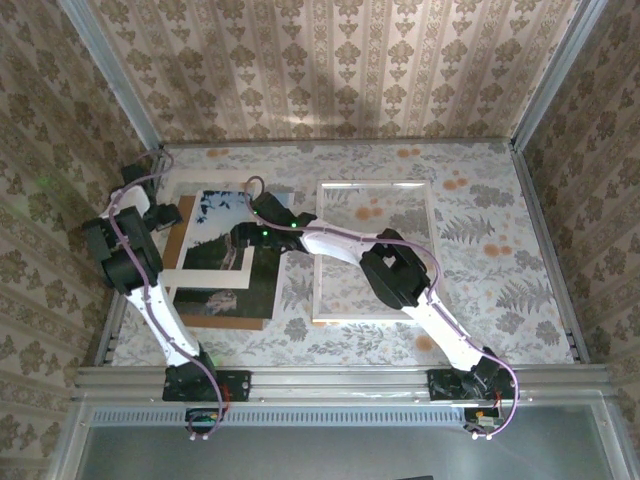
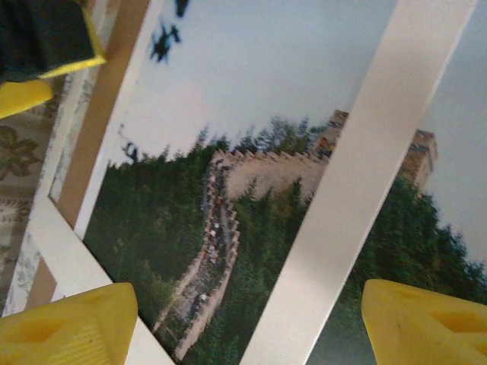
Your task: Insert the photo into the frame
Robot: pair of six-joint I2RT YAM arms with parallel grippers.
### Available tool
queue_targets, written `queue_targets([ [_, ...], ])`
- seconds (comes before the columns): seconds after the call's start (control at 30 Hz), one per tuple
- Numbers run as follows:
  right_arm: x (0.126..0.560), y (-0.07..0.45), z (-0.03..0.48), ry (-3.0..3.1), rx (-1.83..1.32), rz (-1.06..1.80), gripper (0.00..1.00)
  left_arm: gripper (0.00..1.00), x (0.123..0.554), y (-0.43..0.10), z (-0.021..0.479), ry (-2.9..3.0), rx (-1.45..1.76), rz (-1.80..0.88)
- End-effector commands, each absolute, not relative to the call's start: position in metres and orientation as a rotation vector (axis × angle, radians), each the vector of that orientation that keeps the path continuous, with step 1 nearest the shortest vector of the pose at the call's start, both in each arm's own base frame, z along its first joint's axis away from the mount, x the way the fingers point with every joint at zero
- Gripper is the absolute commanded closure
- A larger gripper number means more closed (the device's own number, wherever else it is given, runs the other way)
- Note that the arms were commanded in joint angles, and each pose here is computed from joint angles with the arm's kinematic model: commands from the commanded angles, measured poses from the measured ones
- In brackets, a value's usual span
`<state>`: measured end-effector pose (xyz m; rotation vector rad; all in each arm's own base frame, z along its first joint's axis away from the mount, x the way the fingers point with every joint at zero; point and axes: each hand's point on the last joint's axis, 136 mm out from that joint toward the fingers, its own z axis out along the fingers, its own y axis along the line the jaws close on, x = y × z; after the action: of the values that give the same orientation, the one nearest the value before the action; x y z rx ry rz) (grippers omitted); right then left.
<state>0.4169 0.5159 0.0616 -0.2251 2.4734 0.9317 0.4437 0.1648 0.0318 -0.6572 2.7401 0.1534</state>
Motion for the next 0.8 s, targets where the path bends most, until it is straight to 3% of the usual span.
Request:
queue_targets([
  [0.0, 0.43, 0.502, 0.054, 2.514, -0.136, 0.817, 0.21, 0.13, 0.442, 0.144, 0.025, 2.781, -0.682, -0.047],
  [0.3, 0.431, 0.491, 0.033, 2.604, -0.123, 0.708, 0.21, 0.22, 0.419, 0.102, 0.021, 2.749, -0.687, -0.25],
  [0.6, 0.437, 0.47, 0.022, 2.637, -0.129, 0.566, 0.23, 0.22, 0.412, 0.054, 0.039, 2.67, -0.622, -0.417],
  [0.77, 0.446, 0.452, 0.028, 2.613, -0.146, 0.486, 0.27, 0.2, 0.417, 0.07, 0.074, 2.509, -0.683, -0.375],
])
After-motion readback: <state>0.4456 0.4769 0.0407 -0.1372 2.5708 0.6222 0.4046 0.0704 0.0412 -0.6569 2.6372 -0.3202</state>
